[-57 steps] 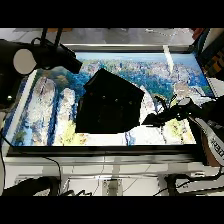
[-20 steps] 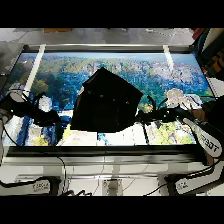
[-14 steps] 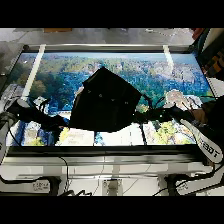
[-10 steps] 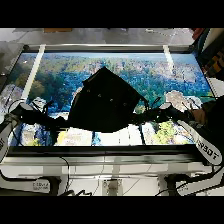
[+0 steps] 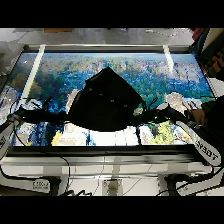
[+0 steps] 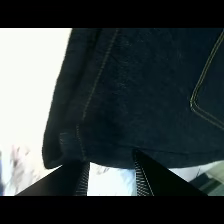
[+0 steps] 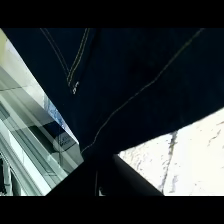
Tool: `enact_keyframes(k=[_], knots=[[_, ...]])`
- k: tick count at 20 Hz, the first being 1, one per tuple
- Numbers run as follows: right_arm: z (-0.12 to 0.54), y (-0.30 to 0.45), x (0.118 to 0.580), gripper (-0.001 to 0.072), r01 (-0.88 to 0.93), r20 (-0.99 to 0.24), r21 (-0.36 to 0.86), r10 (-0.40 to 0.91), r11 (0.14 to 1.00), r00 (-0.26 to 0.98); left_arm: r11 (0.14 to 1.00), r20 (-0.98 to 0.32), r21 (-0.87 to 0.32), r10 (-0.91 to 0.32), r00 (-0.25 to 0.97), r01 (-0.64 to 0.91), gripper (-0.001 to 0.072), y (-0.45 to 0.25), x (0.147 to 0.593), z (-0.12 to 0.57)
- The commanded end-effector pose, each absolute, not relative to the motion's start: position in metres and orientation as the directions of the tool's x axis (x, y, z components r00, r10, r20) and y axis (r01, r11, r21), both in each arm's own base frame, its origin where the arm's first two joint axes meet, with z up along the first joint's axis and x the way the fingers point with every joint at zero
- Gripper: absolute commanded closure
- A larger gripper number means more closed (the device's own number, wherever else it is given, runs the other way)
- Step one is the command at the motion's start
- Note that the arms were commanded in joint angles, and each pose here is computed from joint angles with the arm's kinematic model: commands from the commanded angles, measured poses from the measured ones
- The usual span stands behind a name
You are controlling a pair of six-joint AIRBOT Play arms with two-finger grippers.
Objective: Fold the clothes and pants, and hang the long-sleeved shirts on hangers.
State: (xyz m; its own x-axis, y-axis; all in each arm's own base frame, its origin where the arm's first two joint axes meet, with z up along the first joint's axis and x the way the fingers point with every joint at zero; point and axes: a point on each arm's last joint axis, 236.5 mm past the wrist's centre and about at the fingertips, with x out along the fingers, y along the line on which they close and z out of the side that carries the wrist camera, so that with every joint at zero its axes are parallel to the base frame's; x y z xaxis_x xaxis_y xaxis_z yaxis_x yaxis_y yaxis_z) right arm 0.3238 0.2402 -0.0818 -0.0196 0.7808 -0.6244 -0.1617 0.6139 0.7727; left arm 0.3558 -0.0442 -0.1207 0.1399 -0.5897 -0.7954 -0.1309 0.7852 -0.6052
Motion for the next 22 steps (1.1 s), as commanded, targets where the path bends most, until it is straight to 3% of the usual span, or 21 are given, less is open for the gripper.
enact_keyframes(k=[1,3,9,13,15,17,19,20,22], knots=[[-0.081,0.241,0.322,0.0668,-0.164,-0.624,0.773,0.781,0.612,-0.028,0.795,-0.806,-0.59,-0.57,0.159,-0.141,0.0325,-0.033,0.359,-0.123],[-0.083,0.239,0.32,0.0668,-0.17,-0.632,0.767,0.774,0.618,-0.036,0.782,-0.798,-0.602,-0.581,0.161,-0.161,0.0117,-0.024,0.357,-0.119],[-0.08,0.24,0.304,0.0668,-0.178,-0.619,0.782,0.779,0.598,-0.101,0.761,-0.786,-0.618,-0.593,0.174,-0.2,0.0109,-0.007,0.354,-0.116],[-0.08,0.24,0.304,0.0668,-0.177,-0.617,0.784,0.78,0.596,-0.105,0.774,-0.785,-0.619,-0.609,0.112,-0.13,0.0121,-0.034,0.351,-0.128],[-0.079,0.241,0.302,0.0668,-0.177,-0.614,0.786,0.782,0.592,-0.111,0.78,-0.782,-0.623,-0.618,0.077,-0.057,0.0256,-0.052,0.348,-0.131],[-0.079,0.241,0.301,0.0668,-0.177,-0.613,0.787,0.782,0.591,-0.116,0.784,-0.782,-0.621,-0.62,0.061,-0.002,0.0452,-0.063,0.348,-0.131],[-0.081,0.239,0.3,0.0668,-0.184,-0.622,0.78,0.774,0.598,-0.121,0.778,-0.777,-0.628,-0.628,0.041,0.013,0.0556,-0.07,0.345,-0.128],[-0.083,0.237,0.298,0.0668,-0.19,-0.629,0.774,0.767,0.604,-0.127,0.766,-0.766,-0.642,-0.642,0.018,0.02,0.0704,-0.074,0.341,-0.124],[-0.081,0.233,0.297,0.0669,-0.219,-0.649,0.756,0.75,0.617,-0.127,0.733,-0.736,-0.677,-0.676,-0.045,0.063,0.0699,-0.079,0.333,-0.107]])
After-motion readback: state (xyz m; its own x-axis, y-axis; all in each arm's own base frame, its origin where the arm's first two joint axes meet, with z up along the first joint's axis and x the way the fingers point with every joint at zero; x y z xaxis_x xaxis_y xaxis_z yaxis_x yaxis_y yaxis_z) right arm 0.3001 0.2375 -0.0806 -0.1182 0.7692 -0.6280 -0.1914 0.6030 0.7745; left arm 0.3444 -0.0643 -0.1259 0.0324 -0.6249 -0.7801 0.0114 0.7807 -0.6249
